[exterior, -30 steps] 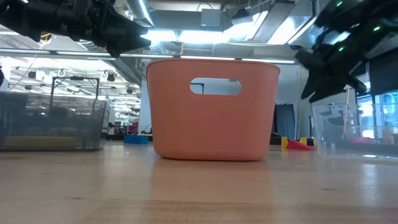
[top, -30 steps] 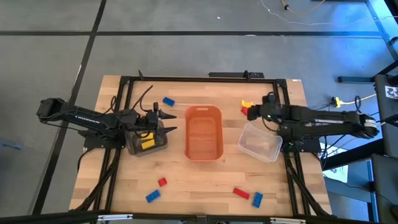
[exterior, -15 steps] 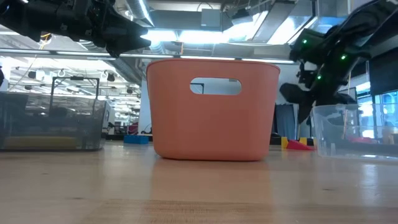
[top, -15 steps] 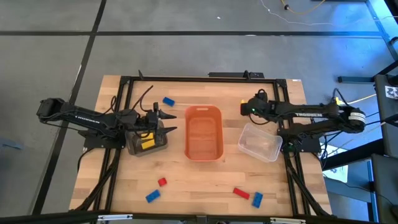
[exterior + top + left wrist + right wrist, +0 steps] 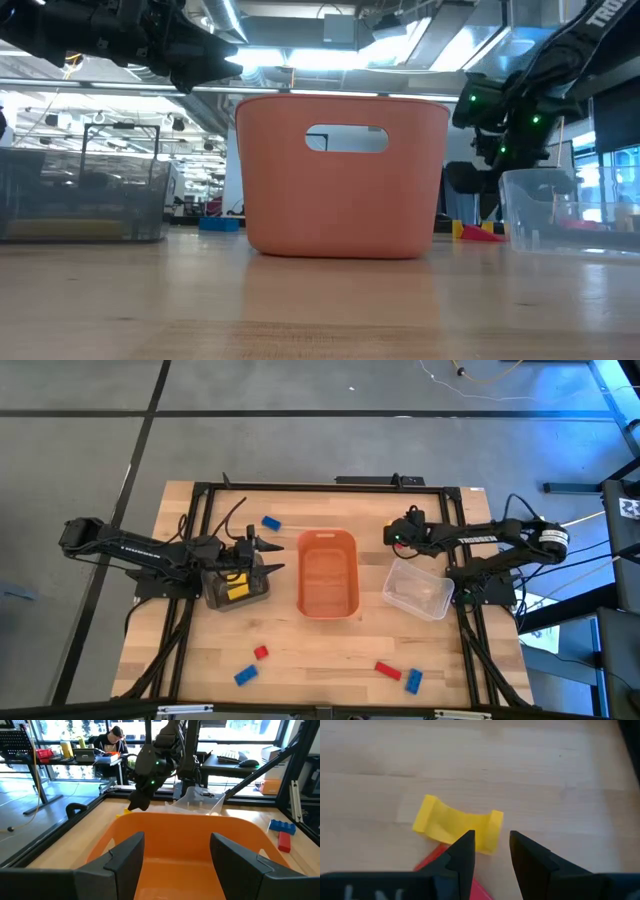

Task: Sort & place blocks by color
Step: Put the yellow block into the black bin

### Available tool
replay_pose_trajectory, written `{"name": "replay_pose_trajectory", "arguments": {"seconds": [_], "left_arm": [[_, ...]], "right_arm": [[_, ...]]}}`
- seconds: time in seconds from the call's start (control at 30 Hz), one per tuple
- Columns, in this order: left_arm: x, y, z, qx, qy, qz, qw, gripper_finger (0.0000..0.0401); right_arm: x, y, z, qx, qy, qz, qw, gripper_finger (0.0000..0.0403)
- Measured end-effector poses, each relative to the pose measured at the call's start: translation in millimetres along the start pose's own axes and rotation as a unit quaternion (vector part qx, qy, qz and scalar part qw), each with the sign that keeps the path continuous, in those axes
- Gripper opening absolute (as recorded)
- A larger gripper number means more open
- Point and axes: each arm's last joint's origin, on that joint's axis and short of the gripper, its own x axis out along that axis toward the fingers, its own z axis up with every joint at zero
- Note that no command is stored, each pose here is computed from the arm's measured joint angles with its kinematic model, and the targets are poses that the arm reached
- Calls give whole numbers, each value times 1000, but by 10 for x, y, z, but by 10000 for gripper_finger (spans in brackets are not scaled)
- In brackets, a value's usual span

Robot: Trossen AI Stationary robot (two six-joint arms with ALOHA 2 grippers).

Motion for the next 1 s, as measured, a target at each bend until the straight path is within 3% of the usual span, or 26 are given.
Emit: {"name": "replay_pose_trajectory", "arguments": {"seconds": [0.7, 1.0], "left_arm": [[0, -2, -1, -1, 1, -1, 1000, 217], [0, -2, -3, -2, 2, -1, 1000, 217]], "right_arm": [[107, 58, -45, 12, -11, -8, 1000, 123], [137, 28, -11, 21, -10, -16, 1000, 71]]}}
